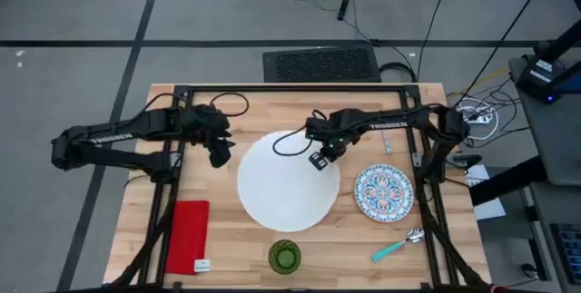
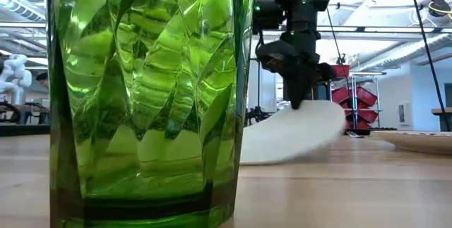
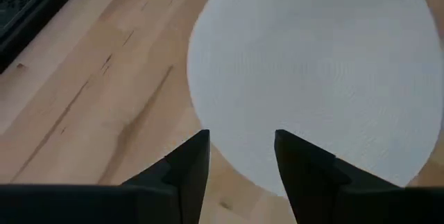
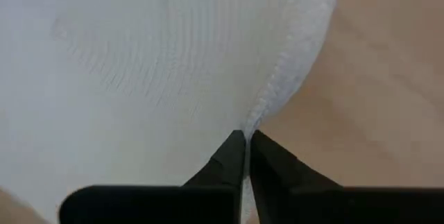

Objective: Set table place
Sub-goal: Move the white table mat to the center of the table, then put the blue patterned plate on the white tablemat

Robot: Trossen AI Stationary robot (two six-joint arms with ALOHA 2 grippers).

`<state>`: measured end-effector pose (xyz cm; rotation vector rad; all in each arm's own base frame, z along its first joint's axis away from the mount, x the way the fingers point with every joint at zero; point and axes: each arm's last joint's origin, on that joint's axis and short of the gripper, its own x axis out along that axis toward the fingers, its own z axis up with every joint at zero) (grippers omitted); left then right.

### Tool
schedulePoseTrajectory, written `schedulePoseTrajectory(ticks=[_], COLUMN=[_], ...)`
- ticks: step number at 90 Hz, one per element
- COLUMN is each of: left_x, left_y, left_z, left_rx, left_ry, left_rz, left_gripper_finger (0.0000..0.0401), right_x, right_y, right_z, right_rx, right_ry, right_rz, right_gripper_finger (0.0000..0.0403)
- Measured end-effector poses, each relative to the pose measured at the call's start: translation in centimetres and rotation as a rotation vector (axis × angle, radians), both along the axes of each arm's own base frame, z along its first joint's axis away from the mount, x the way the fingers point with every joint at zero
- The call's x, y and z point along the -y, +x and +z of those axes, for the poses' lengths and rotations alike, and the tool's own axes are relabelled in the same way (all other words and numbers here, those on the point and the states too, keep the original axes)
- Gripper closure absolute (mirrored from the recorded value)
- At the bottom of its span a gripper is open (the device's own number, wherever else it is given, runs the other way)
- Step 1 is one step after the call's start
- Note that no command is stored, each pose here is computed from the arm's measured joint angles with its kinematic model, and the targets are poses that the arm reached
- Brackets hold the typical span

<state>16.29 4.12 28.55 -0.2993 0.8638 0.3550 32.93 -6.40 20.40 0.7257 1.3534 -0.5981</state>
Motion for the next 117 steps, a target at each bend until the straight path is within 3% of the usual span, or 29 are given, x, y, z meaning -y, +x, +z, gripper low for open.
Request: schedulePoseTrajectory(ticks=[51,69,91,117], left_x=[0.0,0.0,0.0,0.0], left_y=[0.0,0.0,0.0,0.0], left_z=[0.0,0.0,0.0,0.0], left_rx=[0.001,0.001,0.001,0.002], left_ry=[-0.003,-0.003,-0.003,-0.003], left_rz=[0.005,0.006,0.006,0.005], left_gripper_finger=[0.0252,0.0252,0.0252,0.0252], right_x=[0.9,1.1,1.4,0.6], right_y=[0.3,0.1,-0.5,-2.8], right_z=[0.1,0.1,0.1,0.1], right_rx=[0.061,0.023,-0.031,-0.264], right_ry=[-0.003,-0.070,-0.053,0.011], right_rz=[0.062,0.022,0.009,0.026], right_gripper_finger=[0.0397,0.0337,0.0255,0.0225])
